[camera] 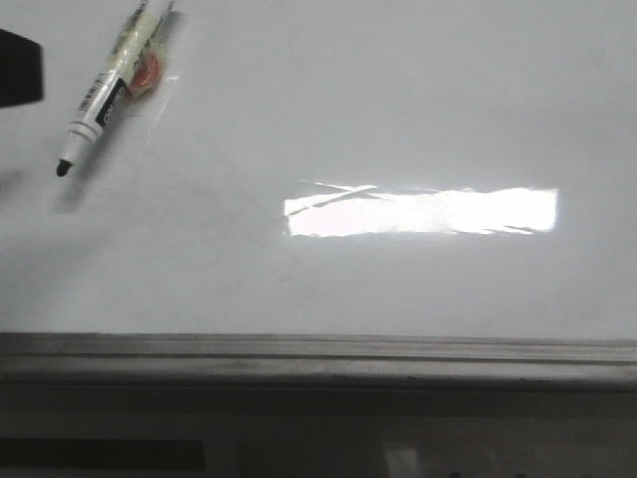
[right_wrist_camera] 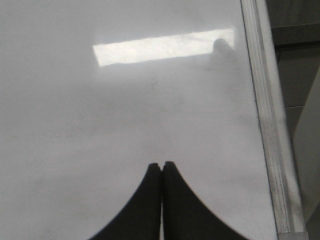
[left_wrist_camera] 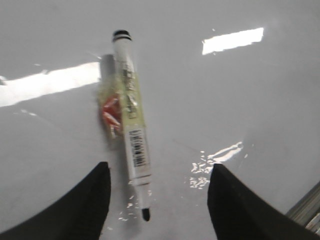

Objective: Write number 6 on whiteboard

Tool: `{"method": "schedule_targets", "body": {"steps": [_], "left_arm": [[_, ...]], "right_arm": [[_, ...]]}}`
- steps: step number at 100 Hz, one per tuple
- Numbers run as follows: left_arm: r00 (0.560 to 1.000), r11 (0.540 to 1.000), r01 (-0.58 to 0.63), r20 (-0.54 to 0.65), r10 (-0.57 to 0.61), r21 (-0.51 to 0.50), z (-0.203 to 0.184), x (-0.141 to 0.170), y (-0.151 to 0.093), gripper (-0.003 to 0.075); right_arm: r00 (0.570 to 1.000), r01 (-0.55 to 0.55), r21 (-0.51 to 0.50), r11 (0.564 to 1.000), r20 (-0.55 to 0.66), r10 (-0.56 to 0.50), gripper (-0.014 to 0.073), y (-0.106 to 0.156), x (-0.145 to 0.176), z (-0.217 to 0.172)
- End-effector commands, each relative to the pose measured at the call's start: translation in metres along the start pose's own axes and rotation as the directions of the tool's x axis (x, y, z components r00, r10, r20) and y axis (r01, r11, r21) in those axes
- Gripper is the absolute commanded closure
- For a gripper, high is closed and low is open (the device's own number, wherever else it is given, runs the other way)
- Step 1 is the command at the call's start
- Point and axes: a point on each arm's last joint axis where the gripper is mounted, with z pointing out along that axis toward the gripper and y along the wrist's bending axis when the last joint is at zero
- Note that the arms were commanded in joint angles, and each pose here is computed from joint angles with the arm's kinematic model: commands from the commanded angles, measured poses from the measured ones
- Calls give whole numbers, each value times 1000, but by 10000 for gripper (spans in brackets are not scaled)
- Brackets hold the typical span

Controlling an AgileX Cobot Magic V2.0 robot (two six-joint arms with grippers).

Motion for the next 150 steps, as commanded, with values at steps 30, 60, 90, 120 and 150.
{"method": "schedule_targets", "body": {"steps": [30, 60, 90, 120, 150], "left_arm": [[998, 998, 54, 33, -52, -36, 48, -14, 3, 345], [996, 995, 86, -10, -87, -55, 54, -6, 4, 741], [998, 998, -66, 0, 66, 20, 46, -12, -4, 741], [967, 951, -253, 27, 253, 178, 13, -13, -28, 741], [962, 901, -275, 99, 256, 335, -10, 8, -50, 741]], "right_arm": [[998, 9, -2, 1000, 70, -9, 659, 1, -15, -2], [996, 21, -51, 998, 88, -17, 659, 4, -16, -2], [990, 107, -400, 910, -41, -134, 659, 34, -31, 6], [967, 196, -747, 635, 39, -252, 552, 116, -72, 17], [972, 150, -867, 476, 43, -229, 232, 179, -87, 10]]}}
